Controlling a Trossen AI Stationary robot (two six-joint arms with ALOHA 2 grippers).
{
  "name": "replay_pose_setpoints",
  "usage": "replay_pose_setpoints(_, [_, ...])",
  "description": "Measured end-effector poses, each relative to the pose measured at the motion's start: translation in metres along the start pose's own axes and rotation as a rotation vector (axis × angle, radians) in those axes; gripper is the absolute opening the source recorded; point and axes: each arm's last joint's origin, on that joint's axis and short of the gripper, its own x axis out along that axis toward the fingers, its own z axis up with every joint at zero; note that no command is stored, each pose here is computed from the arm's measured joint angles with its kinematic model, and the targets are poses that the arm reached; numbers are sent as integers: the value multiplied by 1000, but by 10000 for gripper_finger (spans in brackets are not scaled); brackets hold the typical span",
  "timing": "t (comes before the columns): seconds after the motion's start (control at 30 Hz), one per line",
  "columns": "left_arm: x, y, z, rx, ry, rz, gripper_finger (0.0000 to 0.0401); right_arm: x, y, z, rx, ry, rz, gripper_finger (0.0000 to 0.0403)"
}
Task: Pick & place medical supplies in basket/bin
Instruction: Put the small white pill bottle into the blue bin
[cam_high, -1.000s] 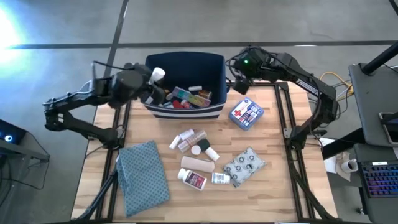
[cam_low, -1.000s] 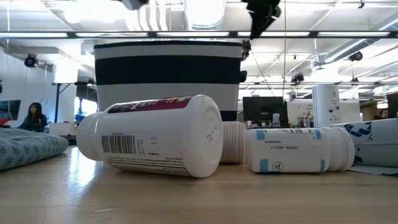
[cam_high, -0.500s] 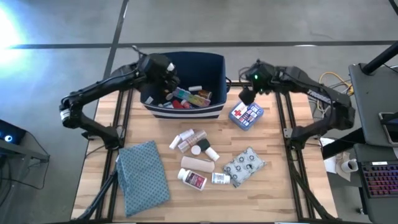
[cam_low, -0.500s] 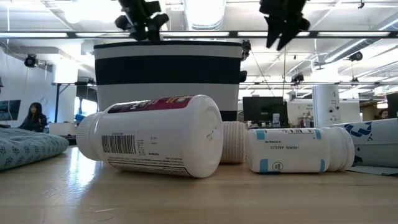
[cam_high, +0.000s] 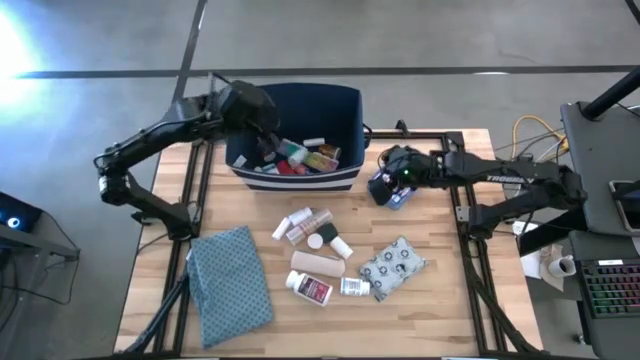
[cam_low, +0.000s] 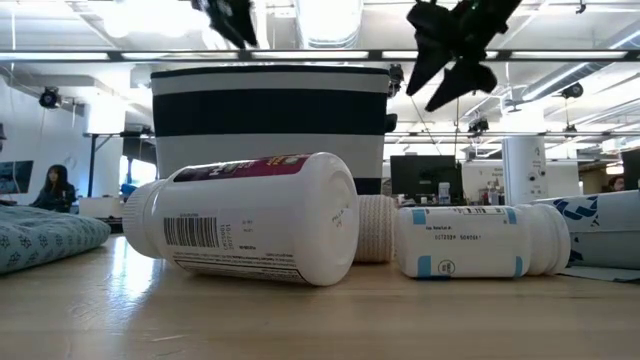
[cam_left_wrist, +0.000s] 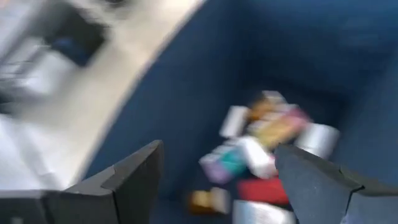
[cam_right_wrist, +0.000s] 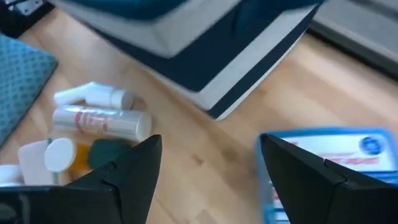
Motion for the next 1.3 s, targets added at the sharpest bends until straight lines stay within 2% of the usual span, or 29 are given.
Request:
replay_pose_setpoints(0.17, [-44,-19,-2,-64,-24,-228,285,21,0,-15,35,108,69,266])
replay_pose_setpoints(0.27, [-62,-31,-9,-109,-32,-298,285,35,1,-24,52,178,97,267])
replay_pose_setpoints(0.4, [-70,-47,-20,-172,-3,-360,285,59,7,-35,50,280,168,263])
replay_pose_setpoints(0.57, [-62,-69,-39,-241,96,-382,285,85,28,-45,14,355,232,255])
replay_pose_setpoints(0.77, [-44,-97,-67,-339,242,-361,285,114,56,-65,-59,450,210,249])
replay_pose_setpoints(0.93, [-44,-118,-83,-328,300,-375,286,126,82,-87,-94,519,204,251])
replay_pose_setpoints(1.13, [-44,-127,-92,-247,311,-389,286,125,102,-91,-10,449,135,255])
replay_pose_setpoints(1.3, [-51,-131,-100,-180,327,-399,286,136,118,-98,109,398,54,256])
